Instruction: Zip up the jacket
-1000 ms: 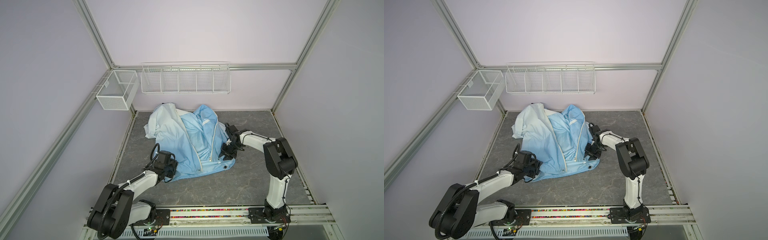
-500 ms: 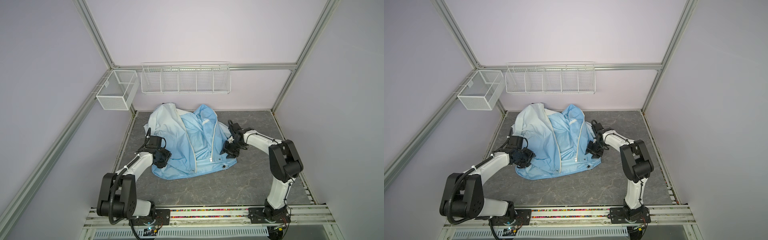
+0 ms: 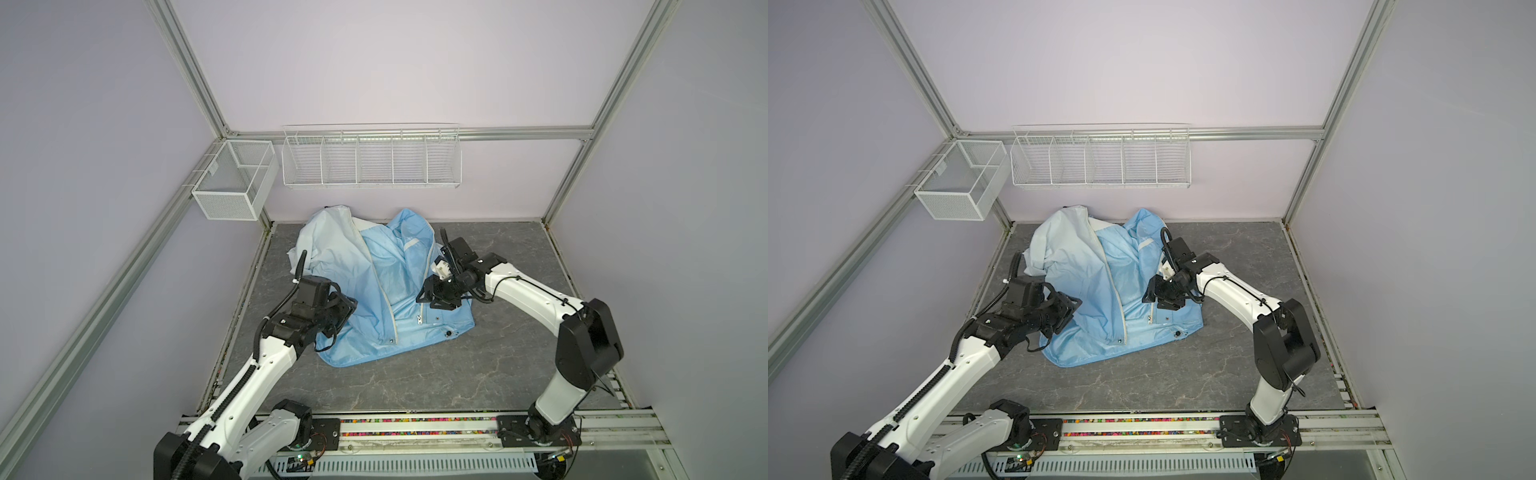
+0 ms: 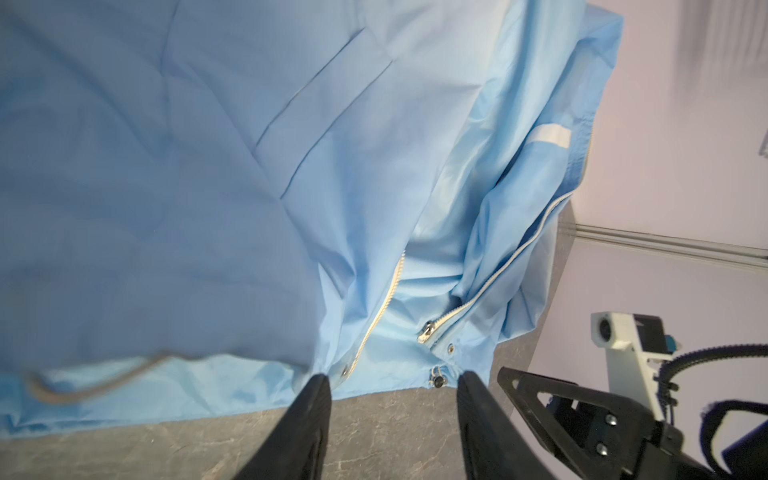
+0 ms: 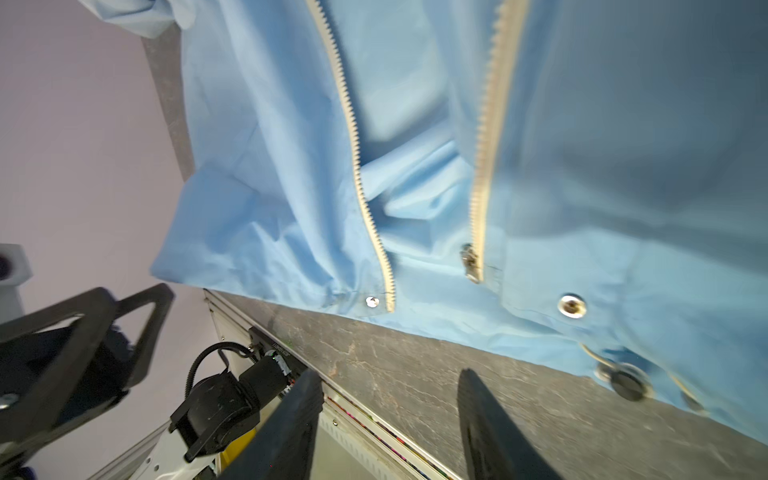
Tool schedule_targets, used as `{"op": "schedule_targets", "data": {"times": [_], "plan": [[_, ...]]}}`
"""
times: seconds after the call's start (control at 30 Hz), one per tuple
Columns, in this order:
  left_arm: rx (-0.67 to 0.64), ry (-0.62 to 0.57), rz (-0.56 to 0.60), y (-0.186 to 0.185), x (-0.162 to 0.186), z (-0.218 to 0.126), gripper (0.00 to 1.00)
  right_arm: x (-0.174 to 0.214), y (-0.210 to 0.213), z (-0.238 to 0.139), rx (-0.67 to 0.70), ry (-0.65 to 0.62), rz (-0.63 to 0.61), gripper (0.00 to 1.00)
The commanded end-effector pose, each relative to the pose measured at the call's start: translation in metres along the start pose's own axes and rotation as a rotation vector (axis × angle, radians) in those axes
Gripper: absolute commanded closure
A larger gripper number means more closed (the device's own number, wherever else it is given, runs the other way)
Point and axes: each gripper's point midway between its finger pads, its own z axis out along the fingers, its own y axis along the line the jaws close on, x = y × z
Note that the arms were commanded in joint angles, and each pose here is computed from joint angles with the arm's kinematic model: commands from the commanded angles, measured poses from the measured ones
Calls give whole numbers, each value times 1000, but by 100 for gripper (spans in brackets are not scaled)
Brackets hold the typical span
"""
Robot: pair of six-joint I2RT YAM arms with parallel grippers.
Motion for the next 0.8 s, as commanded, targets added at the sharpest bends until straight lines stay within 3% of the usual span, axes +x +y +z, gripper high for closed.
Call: {"op": "schedule_targets", "data": {"times": [0.0,0.4,0.77], "plan": [[-67,-5,-54,20,20,-5,43,13,14,34,-74,88,21,43],[-54,38,-128,38,69,16,39,20,-9,95,-47,207,31,48],[-29,-8,-178,51,65,12,37,24,-17,121,-113,254,-8,49]]}}
